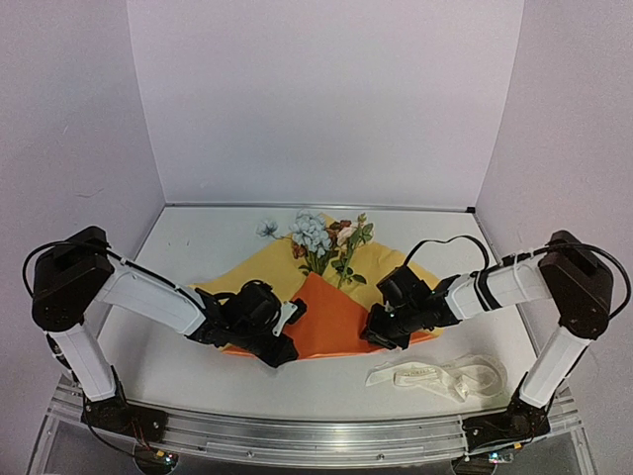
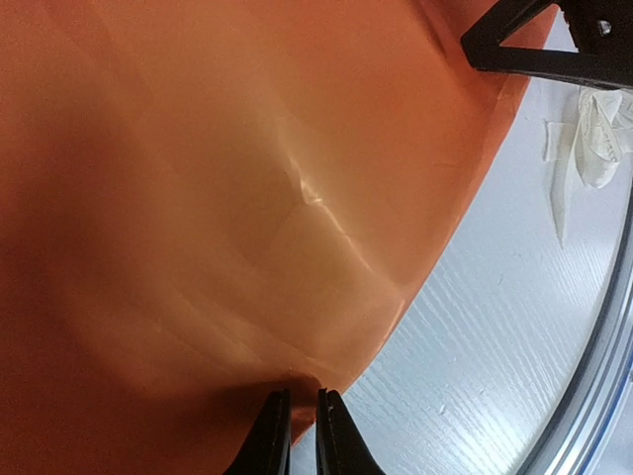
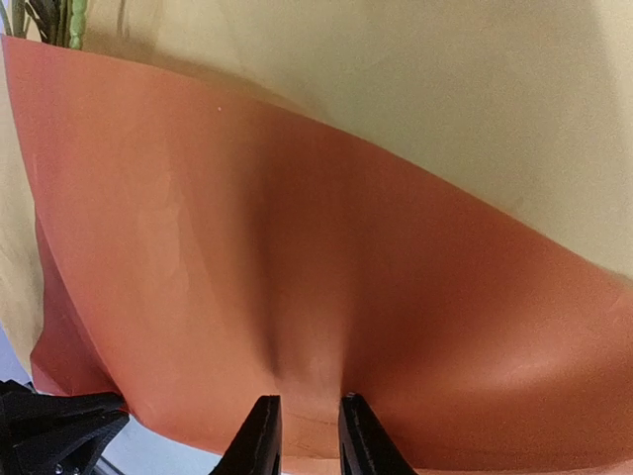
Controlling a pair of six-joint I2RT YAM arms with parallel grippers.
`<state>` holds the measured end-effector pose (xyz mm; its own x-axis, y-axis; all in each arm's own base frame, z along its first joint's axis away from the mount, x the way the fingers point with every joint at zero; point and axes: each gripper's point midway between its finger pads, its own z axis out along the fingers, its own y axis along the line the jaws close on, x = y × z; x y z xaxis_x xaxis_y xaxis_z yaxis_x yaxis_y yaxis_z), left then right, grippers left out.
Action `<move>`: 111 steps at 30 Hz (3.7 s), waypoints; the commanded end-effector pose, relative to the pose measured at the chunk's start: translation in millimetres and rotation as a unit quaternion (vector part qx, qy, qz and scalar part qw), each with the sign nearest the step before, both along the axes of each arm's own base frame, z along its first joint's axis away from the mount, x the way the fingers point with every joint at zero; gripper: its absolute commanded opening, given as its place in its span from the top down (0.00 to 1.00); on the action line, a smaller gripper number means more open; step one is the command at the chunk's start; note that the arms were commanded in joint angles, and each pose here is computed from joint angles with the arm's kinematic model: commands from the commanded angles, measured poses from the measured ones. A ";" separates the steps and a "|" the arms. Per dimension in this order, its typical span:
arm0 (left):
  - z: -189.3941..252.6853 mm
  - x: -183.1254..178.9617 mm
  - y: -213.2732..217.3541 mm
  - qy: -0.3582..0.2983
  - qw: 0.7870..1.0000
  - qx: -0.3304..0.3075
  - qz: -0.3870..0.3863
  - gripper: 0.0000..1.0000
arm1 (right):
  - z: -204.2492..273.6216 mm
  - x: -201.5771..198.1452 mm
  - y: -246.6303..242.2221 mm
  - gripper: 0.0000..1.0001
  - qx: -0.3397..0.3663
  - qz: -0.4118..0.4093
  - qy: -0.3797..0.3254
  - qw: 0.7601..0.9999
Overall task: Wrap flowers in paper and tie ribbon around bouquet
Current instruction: Press the fold line of the 1/4-folded wrapping paper, then pick up the one-fourth-folded wrapping paper from the center of the board.
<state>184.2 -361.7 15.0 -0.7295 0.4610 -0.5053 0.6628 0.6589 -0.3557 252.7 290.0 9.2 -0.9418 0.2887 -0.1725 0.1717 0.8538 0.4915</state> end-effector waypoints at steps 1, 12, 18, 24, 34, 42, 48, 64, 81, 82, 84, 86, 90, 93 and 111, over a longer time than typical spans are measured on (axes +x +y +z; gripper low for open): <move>-6.0 -5.5 30.3 0.010 0.999 0.031 0.036 0.91 | -22.3 -12.1 -39.0 0.78 -0.069 -0.026 0.006 0.997; -30.8 -6.8 98.8 0.032 0.979 0.124 0.160 0.98 | -17.5 -15.0 -53.2 0.79 -0.062 -0.035 0.002 0.997; -30.7 -9.8 130.7 0.048 0.955 0.169 0.238 0.99 | -18.8 -14.3 -57.3 0.79 -0.056 -0.042 0.011 0.998; -37.1 -26.8 172.1 0.080 0.918 0.219 0.321 1.00 | -16.4 -12.5 -54.4 0.79 -0.047 -0.041 0.012 0.998; -39.0 -24.6 170.6 0.086 0.909 0.231 0.337 1.00 | 9.1 -13.9 -27.3 0.77 -0.021 0.017 0.018 0.999; -41.6 -25.1 170.7 0.086 0.910 0.236 0.331 1.00 | 12.7 -25.7 -30.2 0.78 -0.031 0.043 0.027 0.998; -42.7 -25.4 170.6 0.086 0.910 0.238 0.329 1.00 | 1.0 -33.9 -45.9 0.79 -0.054 0.035 0.034 0.997; -44.7 -24.5 169.5 0.085 0.912 0.245 0.318 1.00 | -9.7 -34.8 -150.5 0.76 -0.115 -0.130 -0.008 0.985; 57.4 26.5 97.6 -0.037 0.957 0.139 0.254 0.84 | -3.2 -35.4 -138.4 0.63 -0.041 -0.159 -0.001 0.986; 64.8 29.8 89.0 -0.050 0.960 0.133 0.241 0.84 | -3.2 -35.2 -137.1 0.63 -0.036 -0.162 -0.002 0.986; 78.9 37.3 66.2 -0.069 0.967 0.113 0.216 0.83 | -2.0 -36.0 -133.9 0.63 -0.031 -0.163 -0.004 0.986; 86.9 41.8 42.4 -0.085 0.975 0.093 0.181 0.83 | -0.4 -38.9 -133.6 0.62 -0.033 -0.162 -0.012 0.986; 89.5 45.7 -6.5 -0.103 0.986 0.063 0.112 0.85 | 1.1 -49.1 -139.5 0.52 -0.061 -0.151 -0.037 0.986; 86.3 45.0 -39.2 -0.110 0.991 0.045 0.064 0.86 | 2.6 -52.0 -138.0 0.46 -0.074 -0.137 -0.049 0.987; 52.0 27.0 -127.4 -0.087 0.994 -0.008 -0.061 0.90 | -5.9 -42.5 -120.7 0.69 -0.062 -0.133 -0.048 0.988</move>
